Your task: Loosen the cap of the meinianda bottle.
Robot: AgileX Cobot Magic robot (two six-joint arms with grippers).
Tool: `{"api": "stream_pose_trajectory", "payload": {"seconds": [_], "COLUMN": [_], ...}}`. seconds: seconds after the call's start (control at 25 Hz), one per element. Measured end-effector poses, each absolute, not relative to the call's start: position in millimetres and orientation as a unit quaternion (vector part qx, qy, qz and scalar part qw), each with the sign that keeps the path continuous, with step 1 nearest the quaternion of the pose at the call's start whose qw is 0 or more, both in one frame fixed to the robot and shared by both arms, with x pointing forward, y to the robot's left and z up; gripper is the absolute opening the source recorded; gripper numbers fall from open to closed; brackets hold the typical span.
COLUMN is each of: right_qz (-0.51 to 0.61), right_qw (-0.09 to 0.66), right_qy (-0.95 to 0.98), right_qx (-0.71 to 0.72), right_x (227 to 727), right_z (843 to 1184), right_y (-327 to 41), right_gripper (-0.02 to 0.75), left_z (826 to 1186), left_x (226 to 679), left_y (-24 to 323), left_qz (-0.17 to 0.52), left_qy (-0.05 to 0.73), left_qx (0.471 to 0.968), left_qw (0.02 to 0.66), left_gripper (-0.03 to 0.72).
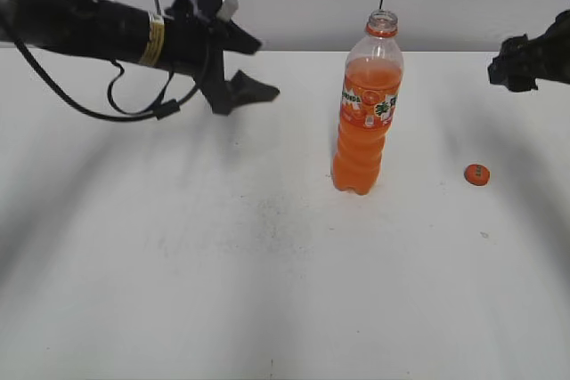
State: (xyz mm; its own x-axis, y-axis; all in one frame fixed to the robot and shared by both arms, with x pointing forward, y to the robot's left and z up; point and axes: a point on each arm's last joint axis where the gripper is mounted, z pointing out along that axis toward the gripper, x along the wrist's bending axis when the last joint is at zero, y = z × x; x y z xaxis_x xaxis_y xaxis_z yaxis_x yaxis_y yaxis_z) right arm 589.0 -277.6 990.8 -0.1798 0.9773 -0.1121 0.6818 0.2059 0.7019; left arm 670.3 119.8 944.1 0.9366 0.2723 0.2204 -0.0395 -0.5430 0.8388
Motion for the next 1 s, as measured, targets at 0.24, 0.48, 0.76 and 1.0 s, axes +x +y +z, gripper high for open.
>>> {"api": "stream_pose_trajectory", "payload": {"seconds": [0.24, 0.48, 0.76, 1.0], "right_qz": [0.283, 0.288, 0.263, 0.211], "right_qw": [0.349, 0.381, 0.356, 0.299], "right_qy": [0.721, 0.72, 0.708, 0.717], "right_qx": [0.528, 0.504, 0.551, 0.593], "right_x": [599.3, 611.3, 616.0, 607.2], "right_z": [1027.9, 1057.4, 1093.2, 1120.6], "right_y": [-278.4, -278.8, -291.1, -296.8], "right_gripper": [0.589, 0.588, 0.588, 0.588], "left_z": [1005.2, 1025.0, 1004.3, 1034.2], "left_x": [694.7, 697.7, 667.9, 640.8], "left_y": [157.2, 201.3, 233.3, 245.2], "left_qz": [0.385, 0.478, 0.325, 0.192], "left_qy": [0.217, 0.392, 0.493, 0.57], "left_qx": [0.82, 0.75, 0.804, 0.798], "left_qw": [0.364, 0.236, 0.071, 0.033], "left_gripper": [0.572, 0.563, 0.541, 0.54]}}
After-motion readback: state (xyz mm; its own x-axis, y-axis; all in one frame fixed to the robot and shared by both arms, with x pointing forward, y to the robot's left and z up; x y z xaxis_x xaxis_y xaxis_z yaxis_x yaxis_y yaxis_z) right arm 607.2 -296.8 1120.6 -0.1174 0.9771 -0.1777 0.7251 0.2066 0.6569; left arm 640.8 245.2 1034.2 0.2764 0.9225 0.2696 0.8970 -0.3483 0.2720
